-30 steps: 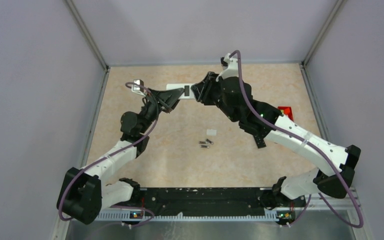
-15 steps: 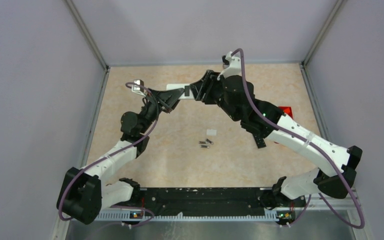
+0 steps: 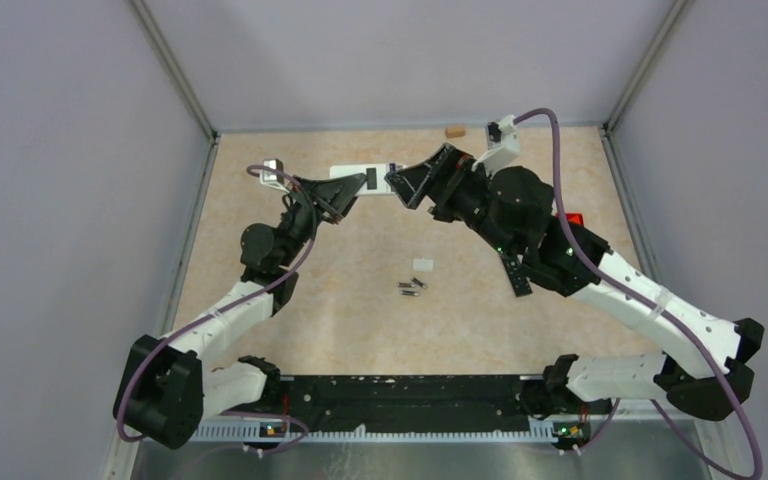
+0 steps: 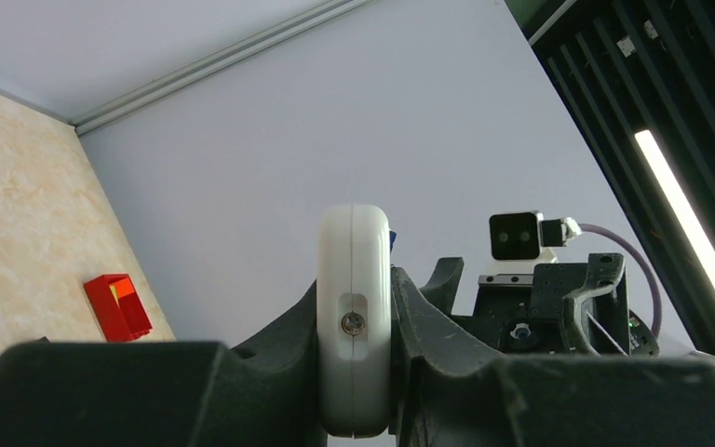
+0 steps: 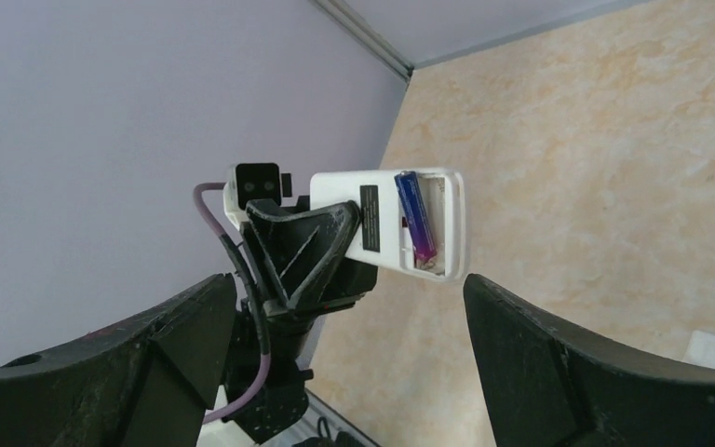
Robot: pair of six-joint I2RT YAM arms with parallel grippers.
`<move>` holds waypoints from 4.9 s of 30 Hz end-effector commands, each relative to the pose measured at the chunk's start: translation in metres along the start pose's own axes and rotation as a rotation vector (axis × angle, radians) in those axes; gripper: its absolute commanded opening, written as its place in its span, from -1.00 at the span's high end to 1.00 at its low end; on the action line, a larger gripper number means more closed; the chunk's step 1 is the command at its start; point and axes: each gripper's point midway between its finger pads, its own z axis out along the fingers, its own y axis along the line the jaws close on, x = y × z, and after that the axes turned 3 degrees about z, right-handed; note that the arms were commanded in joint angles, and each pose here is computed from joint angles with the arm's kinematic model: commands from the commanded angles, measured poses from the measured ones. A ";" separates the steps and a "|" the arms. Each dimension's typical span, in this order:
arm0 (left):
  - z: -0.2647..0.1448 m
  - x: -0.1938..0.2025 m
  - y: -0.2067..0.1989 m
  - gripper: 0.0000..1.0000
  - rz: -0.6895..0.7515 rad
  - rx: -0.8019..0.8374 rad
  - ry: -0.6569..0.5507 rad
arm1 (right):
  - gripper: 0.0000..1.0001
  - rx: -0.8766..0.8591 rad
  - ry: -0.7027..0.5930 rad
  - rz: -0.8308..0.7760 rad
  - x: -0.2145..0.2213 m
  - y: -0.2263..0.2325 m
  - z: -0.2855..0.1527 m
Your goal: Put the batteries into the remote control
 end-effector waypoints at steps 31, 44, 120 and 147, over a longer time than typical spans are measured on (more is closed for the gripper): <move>-0.009 0.000 -0.040 1.00 0.102 0.144 -0.003 | -0.92 -0.158 -0.066 0.839 0.008 0.012 0.028; -0.017 0.005 -0.046 1.00 0.117 0.206 0.005 | -0.75 -0.157 -0.063 0.880 0.010 0.009 0.040; -0.007 -0.013 -0.058 1.00 0.109 0.150 -0.063 | 0.66 -0.181 0.119 0.877 0.042 -0.002 0.050; -0.010 -0.020 -0.103 1.00 0.076 0.233 -0.070 | 0.54 -0.126 0.258 0.480 0.083 -0.045 0.040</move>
